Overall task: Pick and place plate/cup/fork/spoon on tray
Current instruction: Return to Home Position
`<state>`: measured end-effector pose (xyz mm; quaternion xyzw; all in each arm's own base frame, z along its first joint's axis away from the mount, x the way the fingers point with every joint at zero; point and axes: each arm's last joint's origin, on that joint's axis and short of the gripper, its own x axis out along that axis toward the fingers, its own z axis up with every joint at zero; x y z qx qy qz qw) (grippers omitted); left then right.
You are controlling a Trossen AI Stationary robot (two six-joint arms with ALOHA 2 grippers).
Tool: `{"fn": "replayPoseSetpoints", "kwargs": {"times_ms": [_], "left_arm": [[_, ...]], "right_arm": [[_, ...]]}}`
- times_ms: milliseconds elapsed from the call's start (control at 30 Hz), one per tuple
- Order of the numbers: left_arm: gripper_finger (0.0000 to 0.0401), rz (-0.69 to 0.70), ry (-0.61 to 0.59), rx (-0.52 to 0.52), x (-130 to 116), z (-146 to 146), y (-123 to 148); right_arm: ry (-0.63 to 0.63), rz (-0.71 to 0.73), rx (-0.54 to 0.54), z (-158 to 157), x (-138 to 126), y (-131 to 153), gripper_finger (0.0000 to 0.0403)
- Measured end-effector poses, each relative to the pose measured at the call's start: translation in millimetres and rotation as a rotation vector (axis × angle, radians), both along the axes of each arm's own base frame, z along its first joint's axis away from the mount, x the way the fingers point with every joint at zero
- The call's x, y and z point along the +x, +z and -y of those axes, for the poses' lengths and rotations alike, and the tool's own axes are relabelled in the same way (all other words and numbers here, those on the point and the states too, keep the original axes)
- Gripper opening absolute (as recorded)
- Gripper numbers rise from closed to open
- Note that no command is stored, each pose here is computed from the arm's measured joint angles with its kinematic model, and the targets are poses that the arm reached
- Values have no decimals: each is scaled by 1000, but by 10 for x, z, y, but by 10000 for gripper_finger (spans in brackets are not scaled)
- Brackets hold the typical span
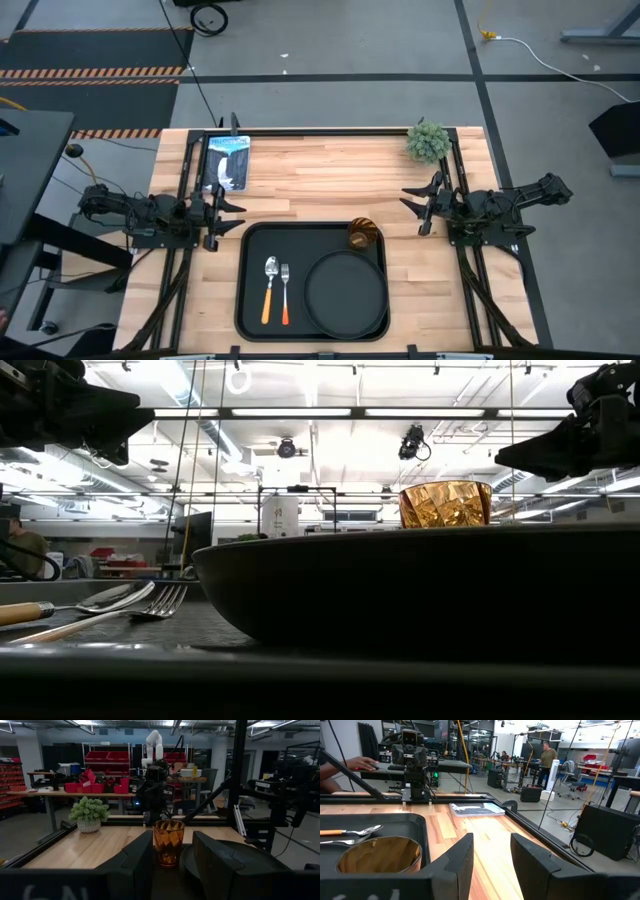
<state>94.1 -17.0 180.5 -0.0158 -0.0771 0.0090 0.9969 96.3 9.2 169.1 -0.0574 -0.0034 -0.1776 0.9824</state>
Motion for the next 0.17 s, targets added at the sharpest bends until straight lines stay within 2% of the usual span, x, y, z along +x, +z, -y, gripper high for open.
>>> {"fn": "replayPoseSetpoints", "kwargs": {"times_ms": [167], "left_arm": [[148,-1,0,0,0,0,-1]], "right_arm": [[0,0,0,0,0,-1,137]]}}
